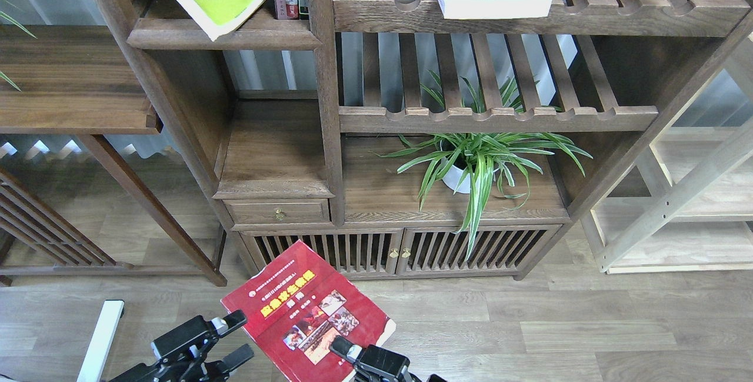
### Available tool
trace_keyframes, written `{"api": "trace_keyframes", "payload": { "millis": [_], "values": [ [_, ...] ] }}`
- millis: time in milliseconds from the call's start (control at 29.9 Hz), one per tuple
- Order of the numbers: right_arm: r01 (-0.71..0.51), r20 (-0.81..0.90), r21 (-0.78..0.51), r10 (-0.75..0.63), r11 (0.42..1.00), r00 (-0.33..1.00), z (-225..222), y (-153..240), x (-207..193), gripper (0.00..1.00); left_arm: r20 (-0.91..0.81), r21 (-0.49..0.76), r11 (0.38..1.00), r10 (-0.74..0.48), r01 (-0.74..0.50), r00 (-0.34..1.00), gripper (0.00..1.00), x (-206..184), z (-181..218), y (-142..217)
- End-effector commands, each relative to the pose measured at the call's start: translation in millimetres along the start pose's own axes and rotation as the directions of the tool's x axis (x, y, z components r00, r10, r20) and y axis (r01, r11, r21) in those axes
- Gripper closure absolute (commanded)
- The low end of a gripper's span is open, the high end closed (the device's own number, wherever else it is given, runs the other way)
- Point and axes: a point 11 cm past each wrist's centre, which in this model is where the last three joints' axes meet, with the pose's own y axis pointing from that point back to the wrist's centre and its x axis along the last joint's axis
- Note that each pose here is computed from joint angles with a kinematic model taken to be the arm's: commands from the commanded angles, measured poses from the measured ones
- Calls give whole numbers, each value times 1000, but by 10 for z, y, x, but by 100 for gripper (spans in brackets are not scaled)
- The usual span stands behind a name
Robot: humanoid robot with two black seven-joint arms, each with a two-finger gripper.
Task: Organize books on shelf
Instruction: 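Grasp the red book with the left gripper from the right gripper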
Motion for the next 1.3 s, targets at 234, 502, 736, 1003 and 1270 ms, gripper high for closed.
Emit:
{"api": "trace_keyframes", "payload": {
  "millis": [234,502,736,1003,1270],
  "values": [
    [10,-41,-34,-12,999,999,-50,-130,-45,83,-12,-23,999,-31,31,999,15,-13,8,-58],
    [22,-86,-48,-26,999,996,-162,-267,-102,83,0,-83,994,-68,67,998,19,-127,186,-22],
    [-1,-84,-57,-4,998,996,-121,-255,-32,83,-19,-81,992,-100,99,995,24,-138,130,-115],
    [-5,-108,-37,1,999,994,-238,-309,-34,83,-55,-76,988,-140,136,989,28,-128,13,-242],
    [-5,-107,-37,1,999,994,-232,-311,-32,83,-89,-80,981,-182,175,979,33,-132,-82,-369]
  ]
}}
